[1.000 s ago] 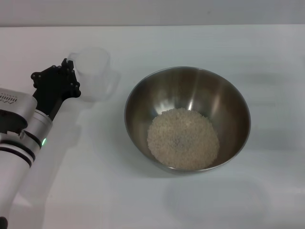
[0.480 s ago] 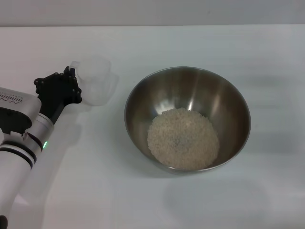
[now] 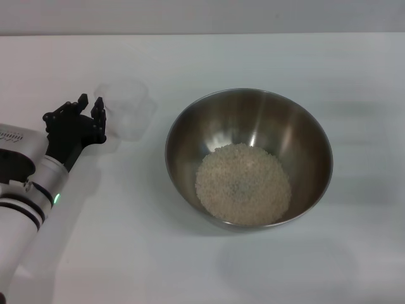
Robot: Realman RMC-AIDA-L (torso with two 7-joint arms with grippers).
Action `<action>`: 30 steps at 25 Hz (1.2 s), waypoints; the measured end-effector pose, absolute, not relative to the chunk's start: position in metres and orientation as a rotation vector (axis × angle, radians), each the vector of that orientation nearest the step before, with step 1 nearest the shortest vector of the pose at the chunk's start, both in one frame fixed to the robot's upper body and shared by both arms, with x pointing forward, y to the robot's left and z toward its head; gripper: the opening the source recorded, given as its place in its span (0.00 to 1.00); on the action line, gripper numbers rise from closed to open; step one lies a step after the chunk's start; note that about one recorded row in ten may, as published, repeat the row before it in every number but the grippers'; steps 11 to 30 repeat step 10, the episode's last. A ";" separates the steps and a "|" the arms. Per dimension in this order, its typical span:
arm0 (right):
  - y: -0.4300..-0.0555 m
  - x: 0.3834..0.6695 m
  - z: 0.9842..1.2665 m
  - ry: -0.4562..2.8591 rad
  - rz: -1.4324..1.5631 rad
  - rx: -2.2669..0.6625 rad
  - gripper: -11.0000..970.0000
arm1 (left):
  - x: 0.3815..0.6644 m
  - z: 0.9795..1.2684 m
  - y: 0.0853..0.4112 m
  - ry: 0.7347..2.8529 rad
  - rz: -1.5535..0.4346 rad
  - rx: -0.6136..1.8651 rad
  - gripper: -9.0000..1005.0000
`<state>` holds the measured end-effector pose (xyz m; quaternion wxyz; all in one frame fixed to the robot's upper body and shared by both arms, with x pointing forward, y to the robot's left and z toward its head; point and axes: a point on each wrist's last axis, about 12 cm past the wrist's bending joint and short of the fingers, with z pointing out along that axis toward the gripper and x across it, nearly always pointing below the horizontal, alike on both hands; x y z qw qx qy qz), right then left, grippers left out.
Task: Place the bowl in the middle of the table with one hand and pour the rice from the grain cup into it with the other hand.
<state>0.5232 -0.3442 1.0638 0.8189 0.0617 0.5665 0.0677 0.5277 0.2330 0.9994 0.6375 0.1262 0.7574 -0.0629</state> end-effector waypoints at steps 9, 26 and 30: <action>-0.343 0.523 1.063 1.217 0.148 0.126 0.56 | 0.492 0.996 0.251 1.653 -0.160 0.196 0.40; -0.343 0.523 1.062 1.217 0.148 0.126 0.56 | 0.486 0.998 0.254 1.608 -0.175 0.187 0.43; -0.343 0.523 1.062 1.217 0.148 0.126 0.56 | 0.486 0.998 0.254 1.608 -0.175 0.187 0.43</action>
